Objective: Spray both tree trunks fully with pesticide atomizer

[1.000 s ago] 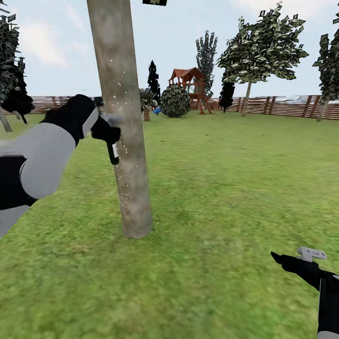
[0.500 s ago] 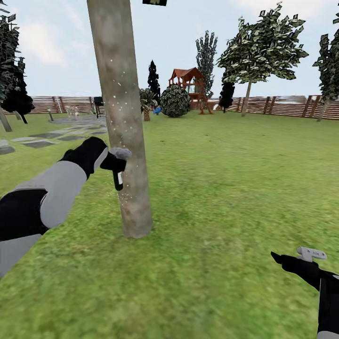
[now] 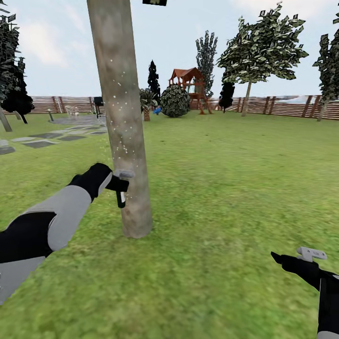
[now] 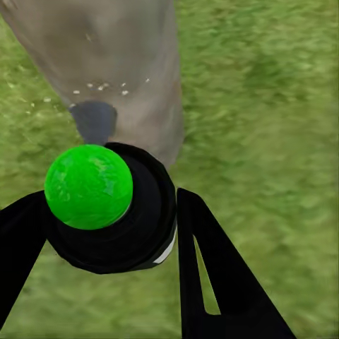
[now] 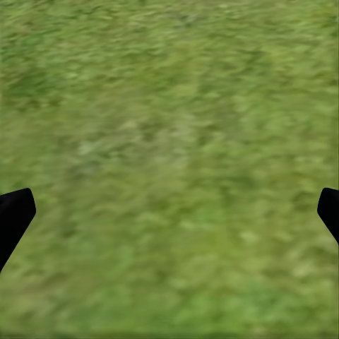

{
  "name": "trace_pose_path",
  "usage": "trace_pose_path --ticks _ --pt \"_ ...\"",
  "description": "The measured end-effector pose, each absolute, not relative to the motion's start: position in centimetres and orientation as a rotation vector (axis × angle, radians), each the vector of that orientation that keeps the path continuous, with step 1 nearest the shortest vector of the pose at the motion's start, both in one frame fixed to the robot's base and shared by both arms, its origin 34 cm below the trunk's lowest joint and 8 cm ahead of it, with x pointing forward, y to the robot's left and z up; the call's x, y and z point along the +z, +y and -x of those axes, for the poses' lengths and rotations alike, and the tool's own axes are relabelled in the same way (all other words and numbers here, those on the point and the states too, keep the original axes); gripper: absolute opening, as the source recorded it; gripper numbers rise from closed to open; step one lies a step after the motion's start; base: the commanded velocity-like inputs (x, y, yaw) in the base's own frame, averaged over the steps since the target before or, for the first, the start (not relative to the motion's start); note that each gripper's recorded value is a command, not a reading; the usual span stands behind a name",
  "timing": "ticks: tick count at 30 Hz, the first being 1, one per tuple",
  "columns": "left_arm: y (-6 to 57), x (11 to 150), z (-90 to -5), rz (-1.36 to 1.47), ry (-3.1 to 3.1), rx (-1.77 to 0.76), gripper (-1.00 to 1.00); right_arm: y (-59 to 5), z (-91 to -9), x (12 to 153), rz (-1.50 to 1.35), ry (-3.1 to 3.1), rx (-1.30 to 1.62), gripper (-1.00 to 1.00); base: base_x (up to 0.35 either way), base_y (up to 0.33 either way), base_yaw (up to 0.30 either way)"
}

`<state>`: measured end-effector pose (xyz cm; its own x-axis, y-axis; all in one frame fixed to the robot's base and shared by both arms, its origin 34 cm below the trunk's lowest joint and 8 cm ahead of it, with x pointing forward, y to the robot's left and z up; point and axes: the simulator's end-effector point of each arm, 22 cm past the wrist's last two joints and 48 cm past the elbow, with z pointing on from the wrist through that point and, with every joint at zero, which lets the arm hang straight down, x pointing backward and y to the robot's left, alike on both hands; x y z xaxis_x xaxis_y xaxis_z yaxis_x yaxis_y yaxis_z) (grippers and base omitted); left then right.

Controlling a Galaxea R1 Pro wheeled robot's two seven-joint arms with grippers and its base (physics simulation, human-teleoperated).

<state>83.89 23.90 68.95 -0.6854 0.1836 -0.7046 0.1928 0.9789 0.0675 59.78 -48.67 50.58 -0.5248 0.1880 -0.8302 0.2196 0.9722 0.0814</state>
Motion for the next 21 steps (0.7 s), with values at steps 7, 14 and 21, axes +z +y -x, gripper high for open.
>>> trace_pose_path --ticks 7,14,21 --pt "23.7 62.9 -82.1 -0.281 2.380 -0.028 -1.00 -48.7 -59.8 50.5 -0.286 2.137 -0.040 1.00 0.000 0.000 0.000" --pt "23.5 58.3 -80.4 -0.296 2.404 -0.043 -1.00 -48.7 -59.8 50.5 -0.286 2.137 -0.040 1.00 0.000 0.000 0.000" --pt "23.4 54.4 -78.8 -0.307 2.416 -0.051 -1.00 -48.7 -59.8 50.6 -0.286 2.135 -0.041 1.00 0.000 0.000 0.031"
